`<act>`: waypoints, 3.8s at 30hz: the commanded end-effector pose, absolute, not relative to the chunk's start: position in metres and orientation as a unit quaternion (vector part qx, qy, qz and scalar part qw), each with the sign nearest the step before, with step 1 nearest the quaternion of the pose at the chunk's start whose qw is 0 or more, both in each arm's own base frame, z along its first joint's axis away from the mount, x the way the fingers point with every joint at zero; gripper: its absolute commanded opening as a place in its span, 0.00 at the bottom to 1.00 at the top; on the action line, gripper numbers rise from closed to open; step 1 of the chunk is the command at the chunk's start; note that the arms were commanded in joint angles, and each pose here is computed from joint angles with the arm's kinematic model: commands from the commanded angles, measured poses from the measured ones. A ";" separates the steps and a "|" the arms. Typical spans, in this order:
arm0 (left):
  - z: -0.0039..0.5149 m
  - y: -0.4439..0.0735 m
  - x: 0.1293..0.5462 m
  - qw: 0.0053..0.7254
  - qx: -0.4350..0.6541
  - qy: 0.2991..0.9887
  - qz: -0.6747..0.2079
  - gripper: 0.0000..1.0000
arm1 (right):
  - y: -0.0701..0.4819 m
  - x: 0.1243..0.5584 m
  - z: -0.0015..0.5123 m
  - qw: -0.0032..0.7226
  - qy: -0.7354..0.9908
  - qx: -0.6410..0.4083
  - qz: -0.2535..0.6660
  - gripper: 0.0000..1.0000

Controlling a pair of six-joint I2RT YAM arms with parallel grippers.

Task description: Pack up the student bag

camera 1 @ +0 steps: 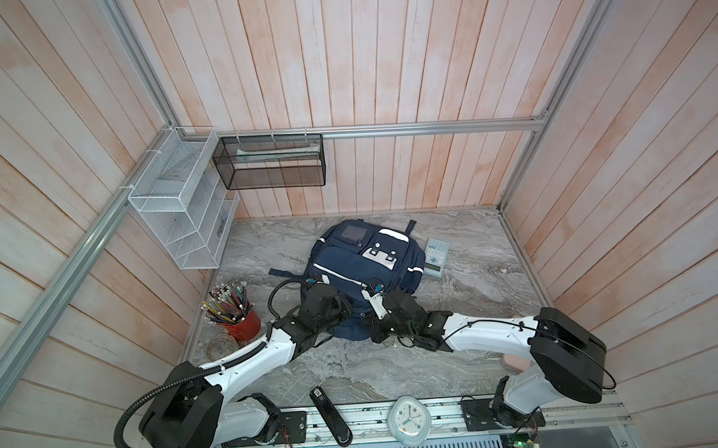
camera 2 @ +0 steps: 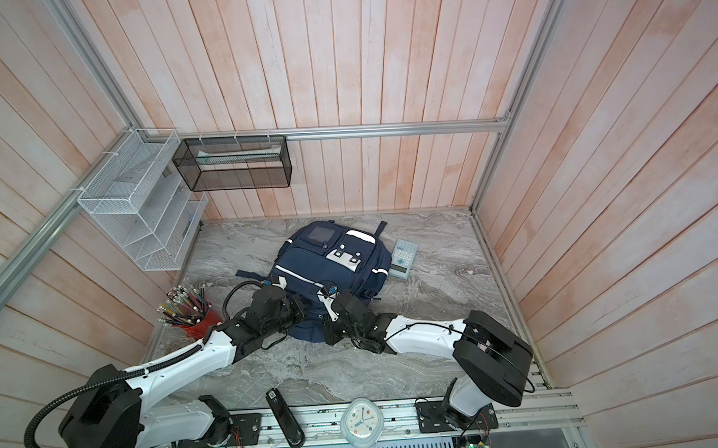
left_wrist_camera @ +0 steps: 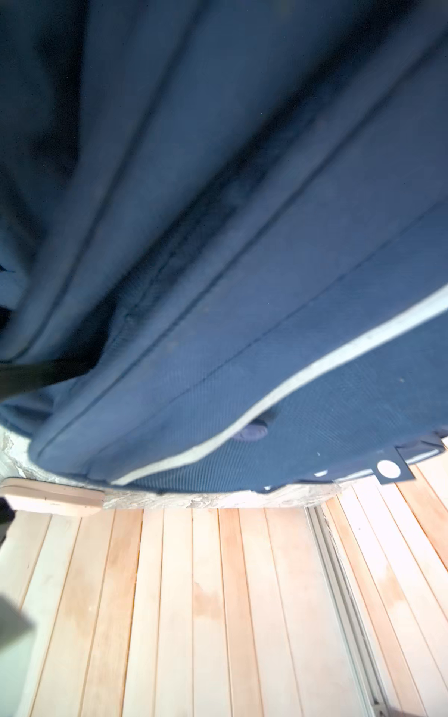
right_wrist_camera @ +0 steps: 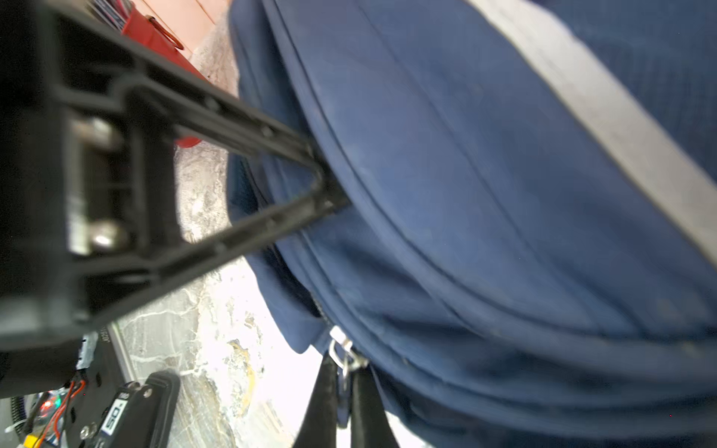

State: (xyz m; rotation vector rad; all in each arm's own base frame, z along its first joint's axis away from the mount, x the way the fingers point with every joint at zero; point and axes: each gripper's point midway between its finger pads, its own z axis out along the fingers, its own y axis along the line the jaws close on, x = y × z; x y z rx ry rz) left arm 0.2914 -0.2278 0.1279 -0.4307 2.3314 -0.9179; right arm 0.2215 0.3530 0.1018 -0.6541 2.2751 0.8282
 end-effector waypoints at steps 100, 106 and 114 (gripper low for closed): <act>0.151 -0.234 0.295 0.459 0.000 0.853 -0.249 0.46 | 0.385 0.286 0.154 0.419 0.615 -0.619 0.251 0.00; 0.130 -0.215 0.306 0.458 -0.038 0.871 -0.174 0.34 | 0.386 0.284 0.154 0.419 0.619 -0.611 0.262 0.00; 0.132 -0.217 0.318 0.465 -0.026 0.874 -0.137 0.35 | 0.392 0.275 0.157 0.413 0.619 -0.600 0.294 0.00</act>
